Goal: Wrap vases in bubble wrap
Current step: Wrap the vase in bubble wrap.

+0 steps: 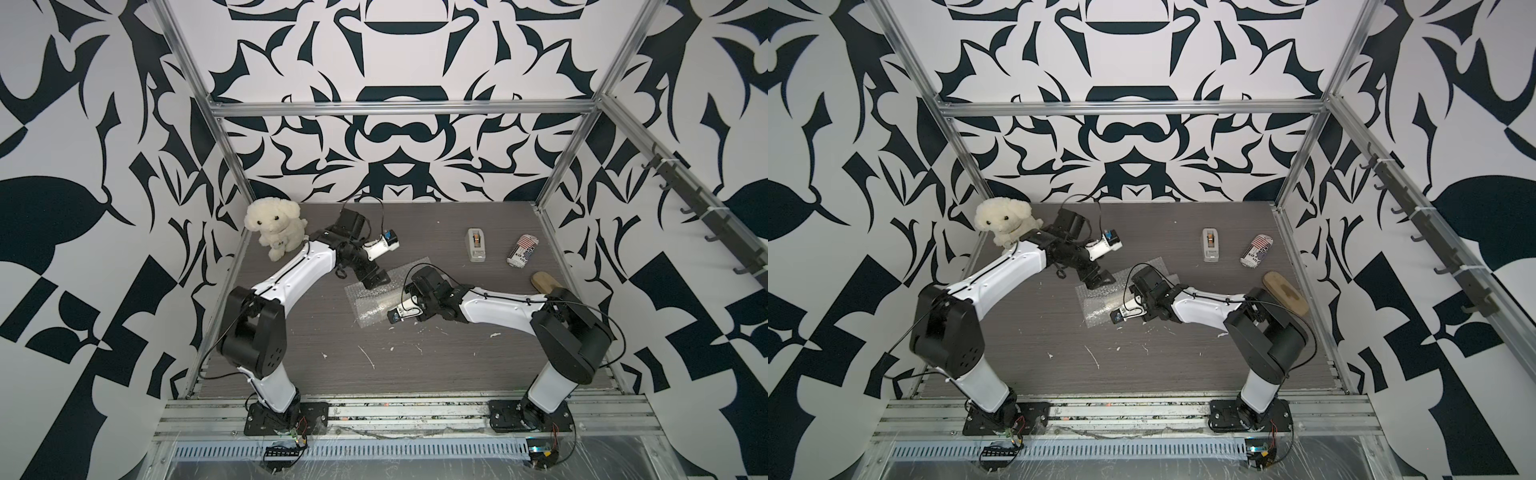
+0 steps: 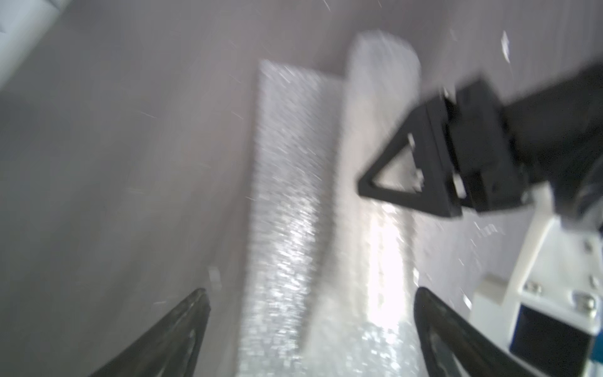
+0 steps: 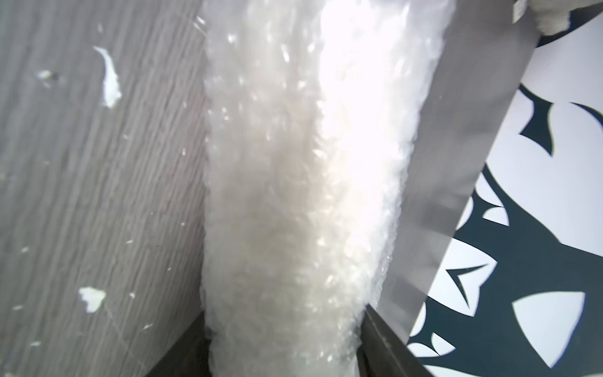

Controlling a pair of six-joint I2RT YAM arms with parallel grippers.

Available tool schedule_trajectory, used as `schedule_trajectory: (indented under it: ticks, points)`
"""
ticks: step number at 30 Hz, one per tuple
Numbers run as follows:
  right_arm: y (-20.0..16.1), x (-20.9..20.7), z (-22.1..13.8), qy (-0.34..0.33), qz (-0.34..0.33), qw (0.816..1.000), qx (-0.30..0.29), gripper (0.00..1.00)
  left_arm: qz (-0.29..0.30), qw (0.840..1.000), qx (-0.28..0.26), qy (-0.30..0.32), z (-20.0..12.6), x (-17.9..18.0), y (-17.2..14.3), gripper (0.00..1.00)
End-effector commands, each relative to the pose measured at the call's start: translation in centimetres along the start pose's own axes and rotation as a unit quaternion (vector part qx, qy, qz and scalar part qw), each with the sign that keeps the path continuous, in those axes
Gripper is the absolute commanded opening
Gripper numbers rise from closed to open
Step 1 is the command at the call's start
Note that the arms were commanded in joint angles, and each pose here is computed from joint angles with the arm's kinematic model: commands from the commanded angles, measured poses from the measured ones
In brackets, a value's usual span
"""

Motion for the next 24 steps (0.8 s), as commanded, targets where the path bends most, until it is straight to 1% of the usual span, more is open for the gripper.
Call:
schedule_trajectory:
  ticks: [1, 3, 4, 5, 6, 7, 8, 10, 11, 12, 14, 15, 17, 18, 19, 20, 21, 23, 24]
  points:
    - [0.4, 3.2, 0.1, 0.146, 0.030, 0.989, 0.000, 0.68, -0.070, 0.993, -0.029, 0.091, -1.8, 2.3, -0.4, 0.99]
    - [1.0, 2.7, 0.0, 0.171, 0.054, 0.984, 0.002, 0.68, -0.136, 0.975, -0.060, 0.166, -4.1, 3.6, -0.9, 0.99]
    - [1.2, 2.6, 0.0, 0.186, 0.066, 0.980, 0.007, 0.68, -0.181, 0.957, -0.084, 0.209, -5.6, 4.3, -1.4, 0.99]
    - [1.4, 2.3, 0.3, 0.194, 0.081, 0.978, 0.015, 0.67, -0.239, 0.932, -0.111, 0.248, -7.0, 4.9, -2.1, 0.99]
    - [1.5, 2.1, 0.4, 0.200, 0.091, 0.975, 0.021, 0.67, -0.279, 0.912, -0.135, 0.270, -8.3, 5.1, -2.5, 0.99]
    - [1.6, 1.8, 0.6, 0.205, 0.103, 0.973, 0.029, 0.67, -0.321, 0.889, -0.150, 0.290, -9.5, 5.2, -3.0, 0.99]
    - [1.7, 1.6, 0.9, 0.210, 0.117, 0.970, 0.042, 0.66, -0.363, 0.863, -0.156, 0.314, -10.5, 5.0, -3.5, 0.99]
    - [2.0, 1.1, 1.3, 0.213, 0.155, 0.963, 0.056, 0.65, -0.439, 0.811, -0.154, 0.355, -12.2, 4.3, -4.3, 0.99]
    - [2.2, 0.8, 1.4, 0.217, 0.177, 0.958, 0.060, 0.65, -0.465, 0.789, -0.153, 0.372, -13.4, 3.6, -4.5, 0.99]
    - [2.3, 0.7, 1.5, 0.218, 0.195, 0.954, 0.067, 0.65, -0.481, 0.774, -0.146, 0.384, -14.4, 3.0, -4.8, 0.99]
    - [2.4, 0.5, 1.7, 0.223, 0.241, 0.941, 0.079, 0.67, -0.528, 0.729, -0.116, 0.419, -15.4, 1.6, -6.5, 0.99]
    - [2.5, 0.5, 1.8, 0.226, 0.260, 0.935, 0.085, 0.67, -0.547, 0.714, -0.120, 0.419, -15.7, 1.0, -7.0, 0.99]
    - [2.4, 0.7, 2.1, 0.231, 0.304, 0.916, 0.119, 0.68, -0.584, 0.710, -0.149, 0.364, -15.6, -0.4, -7.8, 0.99]
    - [2.4, 0.7, 2.2, 0.235, 0.326, 0.906, 0.133, 0.67, -0.609, 0.702, -0.161, 0.334, -15.3, -1.1, -8.1, 1.00]
    - [2.4, 0.8, 2.4, 0.233, 0.350, 0.895, 0.149, 0.67, -0.645, 0.682, -0.167, 0.302, -14.6, -2.0, -8.7, 0.99]
    - [2.3, 0.9, 2.6, 0.225, 0.372, 0.885, 0.168, 0.68, -0.674, 0.667, -0.165, 0.271, -13.6, -2.8, -9.3, 0.96]
    - [2.3, 1.1, 2.7, 0.221, 0.389, 0.875, 0.184, 0.68, -0.698, 0.653, -0.164, 0.245, -12.8, -3.5, -9.8, 0.94]
    - [2.7, 1.9, 2.7, 0.221, 0.417, 0.856, 0.211, 0.71, -0.749, 0.615, -0.154, 0.192, -10.5, -5.2, -11.5, 0.90]
    - [2.9, 2.2, 2.8, 0.216, 0.429, 0.849, 0.221, 0.71, -0.759, 0.609, -0.158, 0.168, -9.5, -5.8, -12.0, 0.89]
Point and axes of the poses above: each gripper's point midway between its finger pads, its own z axis out along the fingers, its own x axis along the line the jaws close on, y = z × x, the point moved 9 cm from there along -z, back along the fingers, and after that the axes turned 14 degrees about z, right-handed, at the moved point
